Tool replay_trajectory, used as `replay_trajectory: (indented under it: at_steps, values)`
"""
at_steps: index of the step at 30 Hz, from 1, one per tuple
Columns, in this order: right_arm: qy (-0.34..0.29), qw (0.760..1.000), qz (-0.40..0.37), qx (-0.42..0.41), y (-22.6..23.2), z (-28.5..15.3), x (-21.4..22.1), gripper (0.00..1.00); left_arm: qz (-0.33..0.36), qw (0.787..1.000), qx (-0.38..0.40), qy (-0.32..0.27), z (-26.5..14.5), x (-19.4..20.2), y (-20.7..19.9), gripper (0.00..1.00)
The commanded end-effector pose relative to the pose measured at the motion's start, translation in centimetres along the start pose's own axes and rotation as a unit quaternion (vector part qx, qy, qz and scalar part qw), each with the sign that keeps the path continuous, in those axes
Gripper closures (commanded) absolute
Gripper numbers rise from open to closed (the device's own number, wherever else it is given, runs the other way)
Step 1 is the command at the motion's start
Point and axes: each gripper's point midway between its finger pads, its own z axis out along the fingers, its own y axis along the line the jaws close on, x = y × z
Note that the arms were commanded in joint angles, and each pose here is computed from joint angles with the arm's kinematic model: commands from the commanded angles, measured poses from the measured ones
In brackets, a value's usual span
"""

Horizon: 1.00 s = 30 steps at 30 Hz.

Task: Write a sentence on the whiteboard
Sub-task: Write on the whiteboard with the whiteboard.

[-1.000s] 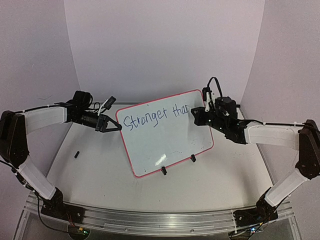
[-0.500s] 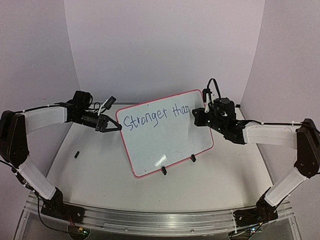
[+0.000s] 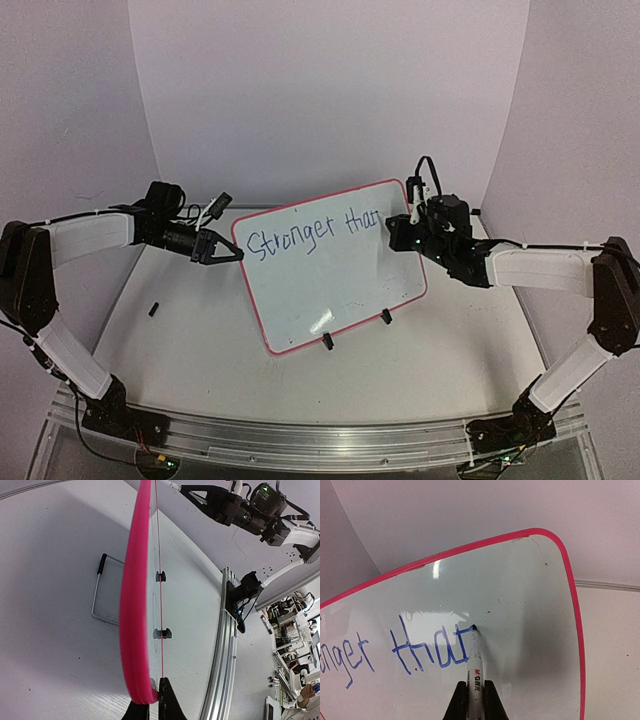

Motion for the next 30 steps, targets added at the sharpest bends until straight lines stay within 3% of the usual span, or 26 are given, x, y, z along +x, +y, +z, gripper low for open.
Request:
replay_trajectory:
  at_steps: [1,14,30]
  values:
    - [-0.006,1.0,0.008,0.002,-0.2,-0.3,-0.3,1.0,0.052,0.999,-0.012,-0.004,0.5,-1.3,0.2,1.0]
    - [0.007,1.0,0.018,0.001,-0.6,-1.1,1.0,1.0,0.055,0.998,-0.013,-0.006,0.4,-1.4,0.1,1.0]
    - [-0.022,1.0,0.008,-0.006,-0.4,-5.4,-2.7,1.0,0.058,0.998,-0.017,-0.006,0.3,-1.6,-0.3,1.0]
